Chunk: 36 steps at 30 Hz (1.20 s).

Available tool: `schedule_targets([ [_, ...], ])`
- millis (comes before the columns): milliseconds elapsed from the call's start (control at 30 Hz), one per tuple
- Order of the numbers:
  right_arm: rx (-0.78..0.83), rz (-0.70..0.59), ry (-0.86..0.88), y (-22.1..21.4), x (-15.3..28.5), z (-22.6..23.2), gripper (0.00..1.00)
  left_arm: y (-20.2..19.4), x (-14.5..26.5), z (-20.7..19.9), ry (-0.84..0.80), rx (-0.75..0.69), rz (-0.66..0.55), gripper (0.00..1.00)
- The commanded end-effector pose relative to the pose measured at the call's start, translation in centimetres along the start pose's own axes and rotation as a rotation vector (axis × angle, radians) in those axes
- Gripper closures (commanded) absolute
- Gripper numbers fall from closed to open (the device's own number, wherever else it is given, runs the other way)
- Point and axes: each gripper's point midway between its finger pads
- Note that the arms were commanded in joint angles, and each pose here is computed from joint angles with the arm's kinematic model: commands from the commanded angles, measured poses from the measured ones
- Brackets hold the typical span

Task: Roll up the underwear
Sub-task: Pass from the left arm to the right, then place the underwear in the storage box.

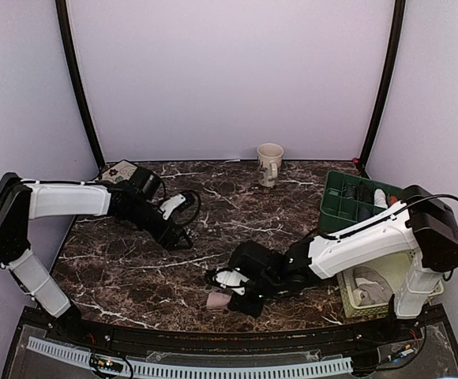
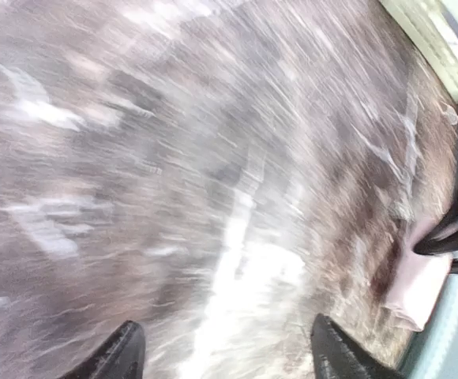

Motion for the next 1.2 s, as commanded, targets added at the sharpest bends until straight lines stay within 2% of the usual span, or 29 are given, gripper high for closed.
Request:
schedule_targets([
  [0, -0.264, -0.093, 0.046, 2.2, 3.3, -2.2, 1.0, 5.0, 7.5, 3.6, 0.414, -0.071, -0.234, 0.03],
  [100, -0.388, -0.179, 0.055, 4.4, 5.6, -4.3, 1.0, 7.4, 12.0, 3.3, 0.543, -0.122, -0.397, 0.01],
  [233, -0.548, -0.306, 0.049, 7.0, 9.8, -8.1, 1.0, 8.7, 16.1, 3.2, 0.667, -0.121, -0.521, 0.01],
  [433, -0.852, -0.473, -0.164, 7.1, 17.0, -17.7, 1.0, 8.5, 18.4, 4.7, 0.776, -0.019, -0.498, 0.01],
  [633, -1.126, -0.597, -0.445, 2.8, 25.1, -26.8, 1.0, 8.1, 18.9, 6.1, 0.831, 0.088, -0.468, 0.01],
  [733, -1.238, -0.596, -0.595, -0.8, 28.2, -30.6, 1.0, 8.0, 18.5, 6.4, 0.831, 0.096, -0.448, 0.01],
  [900, -1.362, -0.503, -0.821, -6.8, 31.0, -34.7, 1.0, 7.6, 17.4, 7.1, 0.831, 0.098, -0.382, 0.01],
  [1067, -1.422, -0.436, -0.951, -9.3, 31.3, -36.7, 1.0, 7.2, 16.8, 8.0, 0.85, 0.102, -0.316, 0.01],
  [1167, -1.43, -0.337, -1.02, -10.9, 30.0, -37.5, 1.0, 7.0, 17.0, 8.4, 0.871, 0.103, -0.298, 0.01],
])
Point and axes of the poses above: each gripper's point midway between its finger pads, its own x axis back along the fingers, its own z axis along the line the jaws close on, y = z × x, and after that the axes turned 14 degrees about -x, right-handed
